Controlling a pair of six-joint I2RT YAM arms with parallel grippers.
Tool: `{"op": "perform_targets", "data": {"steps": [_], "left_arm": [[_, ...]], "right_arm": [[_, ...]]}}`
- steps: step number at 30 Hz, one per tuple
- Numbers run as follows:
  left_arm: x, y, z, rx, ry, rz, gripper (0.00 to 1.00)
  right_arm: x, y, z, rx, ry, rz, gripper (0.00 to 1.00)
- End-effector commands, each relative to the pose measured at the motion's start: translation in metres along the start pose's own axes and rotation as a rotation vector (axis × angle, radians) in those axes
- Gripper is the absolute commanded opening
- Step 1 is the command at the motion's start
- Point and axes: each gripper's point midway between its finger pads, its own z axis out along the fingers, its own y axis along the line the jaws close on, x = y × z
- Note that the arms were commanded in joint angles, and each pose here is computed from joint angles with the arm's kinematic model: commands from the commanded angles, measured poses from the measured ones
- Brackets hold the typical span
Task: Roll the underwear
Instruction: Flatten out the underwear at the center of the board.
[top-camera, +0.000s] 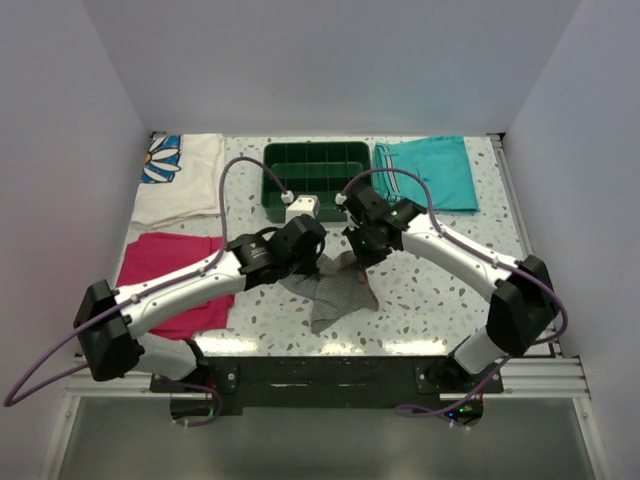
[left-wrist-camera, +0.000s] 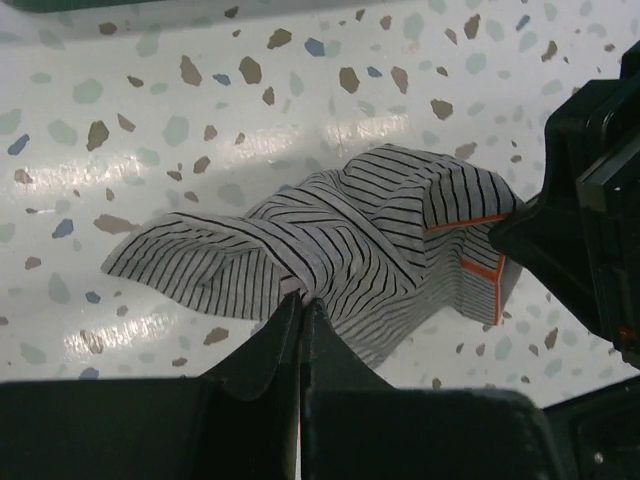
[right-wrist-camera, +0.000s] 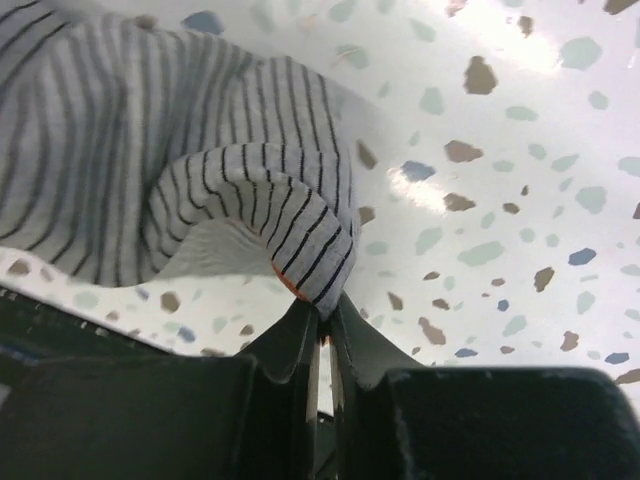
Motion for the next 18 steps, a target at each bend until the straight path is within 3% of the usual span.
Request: {"op": "perform_targets", "data": {"steps": [1, 5, 6, 7, 11, 18], "left_arm": [[-0.037, 0.005, 0.023, 0.013, -0.108, -0.063, 0.0], [-0.039, 0.012, 0.043, 0.038, -0.091, -0.101, 0.0], [-0.038, 0.015, 0.049, 0.027, -0.081, -0.093, 0.0], [-0.04, 0.018, 0.053, 0.019, -0.08, -0.093, 0.0], [-0.039, 0.016, 0.071, 0.032, -0.057, -0.09, 0.0], [-0.04, 0.021, 0.095, 0.013, -0.014, -0.089, 0.0]], "right_arm": [[-0.04, -0.017, 0.007, 0.036, -0.101, 0.07, 0.17], [-0.049, -0.022, 0.01, -0.006, -0.141, 0.137, 0.37], [-0.046, -0.026, 0.005, -0.006, -0.157, 0.155, 0.57], [-0.048, -0.027, 0.003, -0.012, -0.18, 0.18, 0.66], [-0.033, -0.042, -0.003, -0.013, -0.216, 0.286, 0.72], [0.04, -0.036, 0.024, -0.082, -0.076, 0.472, 0.7]]}}
